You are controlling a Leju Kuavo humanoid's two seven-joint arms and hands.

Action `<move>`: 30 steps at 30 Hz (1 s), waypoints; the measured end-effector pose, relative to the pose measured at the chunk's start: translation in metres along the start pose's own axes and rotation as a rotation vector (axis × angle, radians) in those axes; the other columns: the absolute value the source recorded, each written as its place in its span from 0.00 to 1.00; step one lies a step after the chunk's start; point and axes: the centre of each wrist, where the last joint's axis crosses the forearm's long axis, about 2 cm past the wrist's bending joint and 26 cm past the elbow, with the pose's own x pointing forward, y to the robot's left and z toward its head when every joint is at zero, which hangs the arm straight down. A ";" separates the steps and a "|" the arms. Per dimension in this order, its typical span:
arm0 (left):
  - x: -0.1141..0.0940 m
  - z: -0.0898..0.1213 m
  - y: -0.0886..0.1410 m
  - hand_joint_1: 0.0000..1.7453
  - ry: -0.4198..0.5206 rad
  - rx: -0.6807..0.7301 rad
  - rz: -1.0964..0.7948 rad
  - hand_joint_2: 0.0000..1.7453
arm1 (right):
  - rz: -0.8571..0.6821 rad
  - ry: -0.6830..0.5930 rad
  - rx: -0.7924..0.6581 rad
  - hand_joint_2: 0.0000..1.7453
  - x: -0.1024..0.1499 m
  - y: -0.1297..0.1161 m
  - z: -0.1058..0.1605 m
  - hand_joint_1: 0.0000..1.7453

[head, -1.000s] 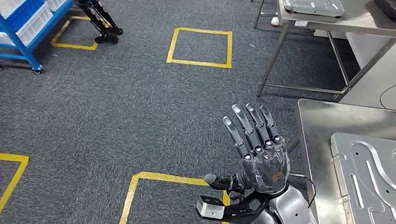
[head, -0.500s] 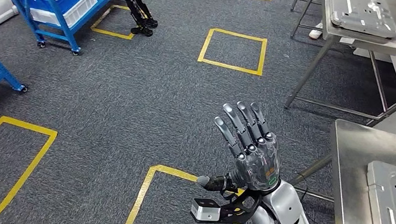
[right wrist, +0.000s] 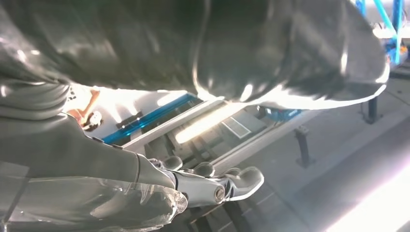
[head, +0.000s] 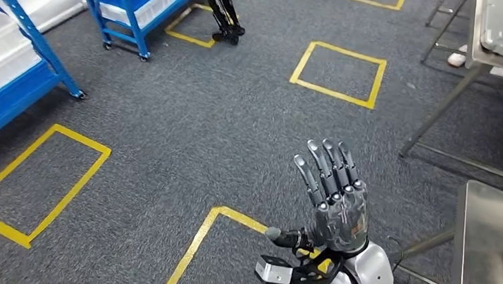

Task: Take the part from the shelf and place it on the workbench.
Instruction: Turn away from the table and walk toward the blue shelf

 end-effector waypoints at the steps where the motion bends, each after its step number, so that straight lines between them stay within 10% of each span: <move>1: 0.001 0.000 0.000 0.00 -0.004 -0.002 0.000 0.00 | 0.004 0.005 0.002 0.00 -0.001 -0.001 0.001 0.00; 30: 0.001 -0.001 0.001 0.00 0.058 0.015 0.002 0.00 | 0.032 0.082 0.026 0.00 -0.012 0.000 0.013 0.00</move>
